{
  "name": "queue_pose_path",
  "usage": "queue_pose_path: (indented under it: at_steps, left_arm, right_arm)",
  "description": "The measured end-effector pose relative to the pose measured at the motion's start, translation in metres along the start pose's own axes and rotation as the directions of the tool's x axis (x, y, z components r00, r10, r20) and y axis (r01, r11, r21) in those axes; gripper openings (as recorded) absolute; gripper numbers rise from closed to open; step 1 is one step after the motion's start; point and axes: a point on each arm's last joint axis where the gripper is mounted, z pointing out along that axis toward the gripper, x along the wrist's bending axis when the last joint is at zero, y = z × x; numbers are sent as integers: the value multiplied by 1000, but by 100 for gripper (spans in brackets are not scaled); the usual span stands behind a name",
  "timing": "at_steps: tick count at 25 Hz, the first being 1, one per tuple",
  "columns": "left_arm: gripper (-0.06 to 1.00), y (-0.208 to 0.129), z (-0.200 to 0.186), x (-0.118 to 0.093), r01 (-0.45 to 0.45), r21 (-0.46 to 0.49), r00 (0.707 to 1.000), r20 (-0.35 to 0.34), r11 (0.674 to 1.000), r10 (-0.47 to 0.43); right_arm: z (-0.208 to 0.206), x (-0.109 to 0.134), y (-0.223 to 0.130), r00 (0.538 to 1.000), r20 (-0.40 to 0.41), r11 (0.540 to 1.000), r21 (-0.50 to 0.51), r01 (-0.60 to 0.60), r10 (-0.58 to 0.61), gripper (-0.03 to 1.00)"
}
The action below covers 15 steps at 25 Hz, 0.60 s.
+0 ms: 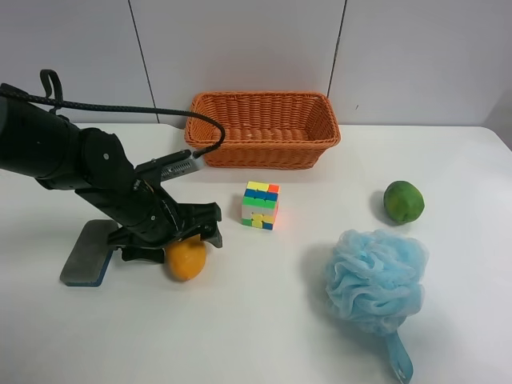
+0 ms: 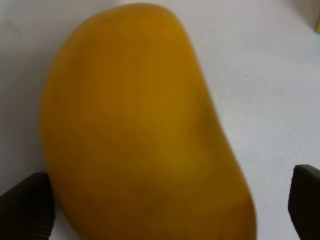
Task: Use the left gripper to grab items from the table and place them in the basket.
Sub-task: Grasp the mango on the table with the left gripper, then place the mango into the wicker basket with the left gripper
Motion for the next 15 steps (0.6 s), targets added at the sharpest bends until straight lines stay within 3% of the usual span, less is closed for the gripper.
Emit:
queue_pose_path:
  at_steps: [3, 6, 15]
  left_arm:
    - [86, 1, 0, 0, -1, -10, 1000, 3, 1000, 1]
    - [66, 1, 0, 0, -2, -11, 1000, 3, 1000, 2]
    - [66, 1, 0, 0, -1, -11, 1000, 3, 1000, 1]
  right_arm:
    - [0, 0, 0, 1000, 0, 1000, 0, 0, 0, 99]
    - [0, 0, 0, 1000, 0, 1000, 0, 0, 0, 99]
    - [0, 0, 0, 1000, 0, 1000, 0, 0, 0, 99]
